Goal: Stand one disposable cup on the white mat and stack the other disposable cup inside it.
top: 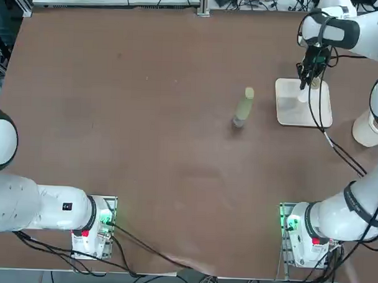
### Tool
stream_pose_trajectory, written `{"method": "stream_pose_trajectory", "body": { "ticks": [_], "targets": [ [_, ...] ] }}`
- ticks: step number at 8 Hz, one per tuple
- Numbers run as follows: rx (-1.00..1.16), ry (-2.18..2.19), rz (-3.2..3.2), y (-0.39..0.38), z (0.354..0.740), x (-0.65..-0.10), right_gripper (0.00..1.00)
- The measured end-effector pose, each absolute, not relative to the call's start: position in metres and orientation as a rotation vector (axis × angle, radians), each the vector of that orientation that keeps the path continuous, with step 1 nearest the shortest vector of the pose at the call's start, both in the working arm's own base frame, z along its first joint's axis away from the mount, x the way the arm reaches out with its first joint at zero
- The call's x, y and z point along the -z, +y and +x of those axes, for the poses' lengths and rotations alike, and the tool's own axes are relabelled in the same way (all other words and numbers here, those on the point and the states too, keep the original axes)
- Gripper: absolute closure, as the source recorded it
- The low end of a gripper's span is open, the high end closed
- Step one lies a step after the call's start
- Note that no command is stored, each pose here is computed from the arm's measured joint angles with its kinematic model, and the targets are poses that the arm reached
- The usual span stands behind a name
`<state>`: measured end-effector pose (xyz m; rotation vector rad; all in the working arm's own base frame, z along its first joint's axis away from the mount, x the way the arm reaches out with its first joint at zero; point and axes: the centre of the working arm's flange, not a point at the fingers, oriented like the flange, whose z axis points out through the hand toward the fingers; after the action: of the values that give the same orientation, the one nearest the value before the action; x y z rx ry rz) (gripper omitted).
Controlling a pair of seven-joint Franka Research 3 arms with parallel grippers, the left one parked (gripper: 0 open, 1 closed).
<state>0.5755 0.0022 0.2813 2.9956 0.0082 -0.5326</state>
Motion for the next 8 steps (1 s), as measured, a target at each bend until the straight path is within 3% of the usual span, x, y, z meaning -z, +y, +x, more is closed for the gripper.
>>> {"method": "stream_pose_trajectory", "body": {
  "ticks": [3,5,8],
  "targets": [
    [0.528,0.001,2.996,-0.002,0.578,-0.266,0.94],
    [0.547,0.003,2.99,-0.002,0.577,-0.258,0.83],
    [0.552,0.013,2.98,-0.002,0.576,-0.256,0.32]
  ]
}}
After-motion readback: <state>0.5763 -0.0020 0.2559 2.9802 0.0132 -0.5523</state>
